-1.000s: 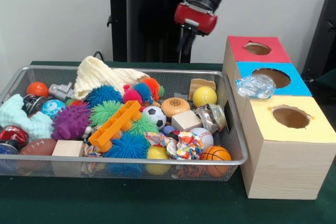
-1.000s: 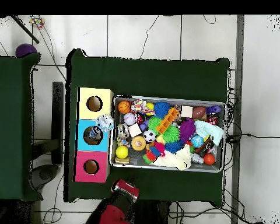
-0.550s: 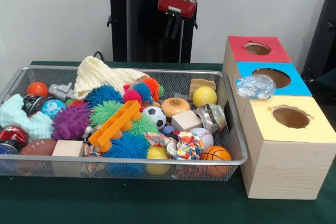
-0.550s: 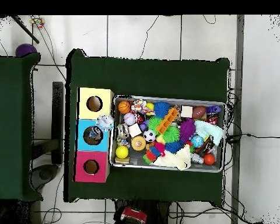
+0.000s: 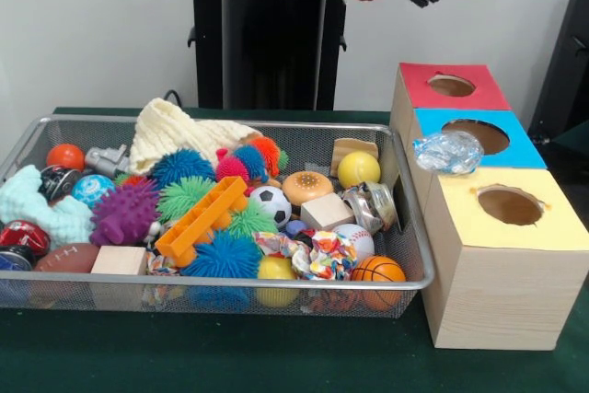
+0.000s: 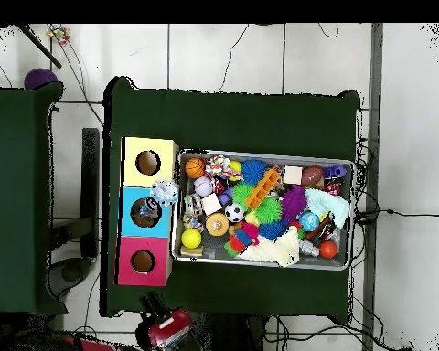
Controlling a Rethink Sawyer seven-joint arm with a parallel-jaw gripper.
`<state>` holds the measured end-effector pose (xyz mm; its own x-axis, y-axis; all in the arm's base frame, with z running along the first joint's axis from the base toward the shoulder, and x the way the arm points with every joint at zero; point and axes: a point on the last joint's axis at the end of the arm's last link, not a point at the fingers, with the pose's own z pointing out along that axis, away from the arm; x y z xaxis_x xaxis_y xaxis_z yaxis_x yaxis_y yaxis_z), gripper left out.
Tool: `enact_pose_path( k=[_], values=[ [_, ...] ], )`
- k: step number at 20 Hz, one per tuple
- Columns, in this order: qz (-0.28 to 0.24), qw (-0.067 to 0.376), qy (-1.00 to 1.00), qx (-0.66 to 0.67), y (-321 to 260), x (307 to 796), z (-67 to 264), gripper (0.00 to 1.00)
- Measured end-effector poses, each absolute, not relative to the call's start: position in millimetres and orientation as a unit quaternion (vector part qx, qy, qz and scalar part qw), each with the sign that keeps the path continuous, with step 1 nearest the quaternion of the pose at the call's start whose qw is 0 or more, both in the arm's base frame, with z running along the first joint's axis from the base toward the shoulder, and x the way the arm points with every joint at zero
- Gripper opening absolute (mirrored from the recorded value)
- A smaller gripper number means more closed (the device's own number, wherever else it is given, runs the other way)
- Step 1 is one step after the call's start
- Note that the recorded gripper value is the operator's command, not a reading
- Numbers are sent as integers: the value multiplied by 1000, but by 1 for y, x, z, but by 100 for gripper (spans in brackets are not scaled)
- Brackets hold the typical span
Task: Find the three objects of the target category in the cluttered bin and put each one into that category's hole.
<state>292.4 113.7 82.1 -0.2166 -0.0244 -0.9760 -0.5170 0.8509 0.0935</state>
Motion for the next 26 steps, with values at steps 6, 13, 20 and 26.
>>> enact_pose_path(
  k=[6, 13, 20, 26],
  values=[
    [108, 511, 840, -151, 46, 291, 80, 0],
    [-20, 370, 928, -28, -30, 256, 85, 0],
    [-94, 188, 977, 44, -60, 231, 73, 0],
    [-123, 51, 989, 58, -63, 221, 71, 0]
  ],
)
